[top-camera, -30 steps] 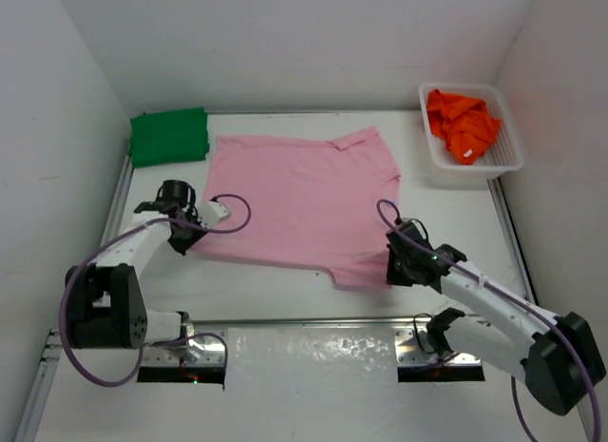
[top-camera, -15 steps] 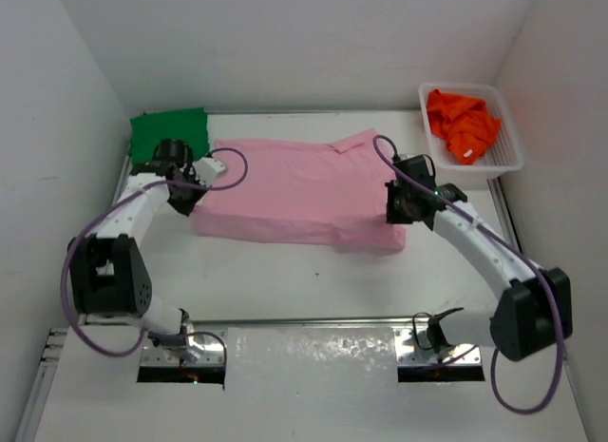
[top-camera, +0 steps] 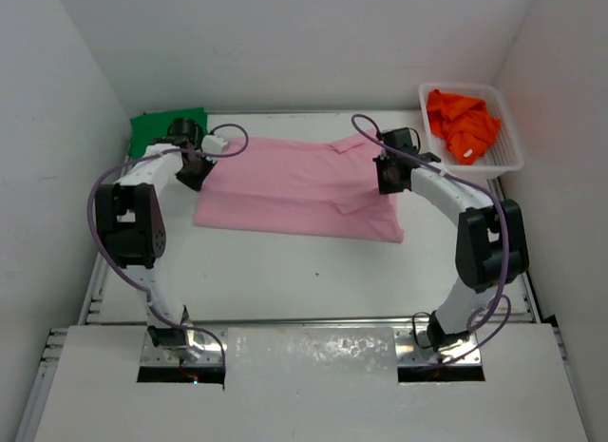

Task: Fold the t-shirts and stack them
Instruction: Fold the flattened tshirt in 1/3 of the way

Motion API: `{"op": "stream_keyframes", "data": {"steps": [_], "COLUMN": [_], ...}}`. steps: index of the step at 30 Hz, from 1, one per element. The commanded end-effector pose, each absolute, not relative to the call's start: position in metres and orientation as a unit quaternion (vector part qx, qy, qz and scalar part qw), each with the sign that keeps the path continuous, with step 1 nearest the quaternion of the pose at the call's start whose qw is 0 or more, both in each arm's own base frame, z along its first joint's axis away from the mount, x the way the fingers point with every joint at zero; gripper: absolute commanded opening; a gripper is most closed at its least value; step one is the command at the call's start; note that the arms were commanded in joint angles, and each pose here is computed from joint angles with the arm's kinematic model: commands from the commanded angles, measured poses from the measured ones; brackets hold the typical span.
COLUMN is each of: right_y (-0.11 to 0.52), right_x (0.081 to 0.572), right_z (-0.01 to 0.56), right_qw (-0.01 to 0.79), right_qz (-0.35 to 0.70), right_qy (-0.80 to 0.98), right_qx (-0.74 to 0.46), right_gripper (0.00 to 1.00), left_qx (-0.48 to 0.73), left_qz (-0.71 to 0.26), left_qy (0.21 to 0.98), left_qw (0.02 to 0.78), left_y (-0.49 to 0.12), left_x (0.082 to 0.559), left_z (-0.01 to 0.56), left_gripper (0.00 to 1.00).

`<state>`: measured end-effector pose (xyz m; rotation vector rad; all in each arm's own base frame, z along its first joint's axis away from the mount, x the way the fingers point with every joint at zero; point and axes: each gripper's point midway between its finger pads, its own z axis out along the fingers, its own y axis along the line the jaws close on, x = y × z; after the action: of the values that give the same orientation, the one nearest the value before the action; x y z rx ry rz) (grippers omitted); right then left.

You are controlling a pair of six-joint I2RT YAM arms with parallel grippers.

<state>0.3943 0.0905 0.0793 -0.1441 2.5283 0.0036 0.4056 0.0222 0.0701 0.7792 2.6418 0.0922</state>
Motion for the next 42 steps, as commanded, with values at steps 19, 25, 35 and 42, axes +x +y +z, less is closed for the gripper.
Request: {"op": "stream_keyframes", "data": {"steps": [19,25,35,42], "right_y": [0.081,0.068,0.066,0.062], "right_x": [0.468,0.471,0.365,0.325], "right_z": [0.055,0.069,0.066,0.016], "right_qw": [0.276,0.261,0.239,0.178], "right_qz": [-0.015,-0.033,0.046,0.090], "right_qy": [0.957,0.962,0.970,0.978], "right_qx": [-0.092,-0.066,0.004,0.059], "right_gripper": [0.29,0.55,0.61,0.62], "left_qx": [0.196,0.137,0.157,0.146], "left_qz": [0.101,0.089,-0.049,-0.086], "left_qy": [0.953,0.954,0.972,0.974], "left_qw": [0.209,0.250,0.166,0.154], "left_y": [0.045,0.062,0.024,0.011], "left_x": [0.463,0.484,0.385,0.377], "left_z": [0.044,0.076,0.042,0.020], "left_gripper": [0.23,0.54,0.59,0.61]}}
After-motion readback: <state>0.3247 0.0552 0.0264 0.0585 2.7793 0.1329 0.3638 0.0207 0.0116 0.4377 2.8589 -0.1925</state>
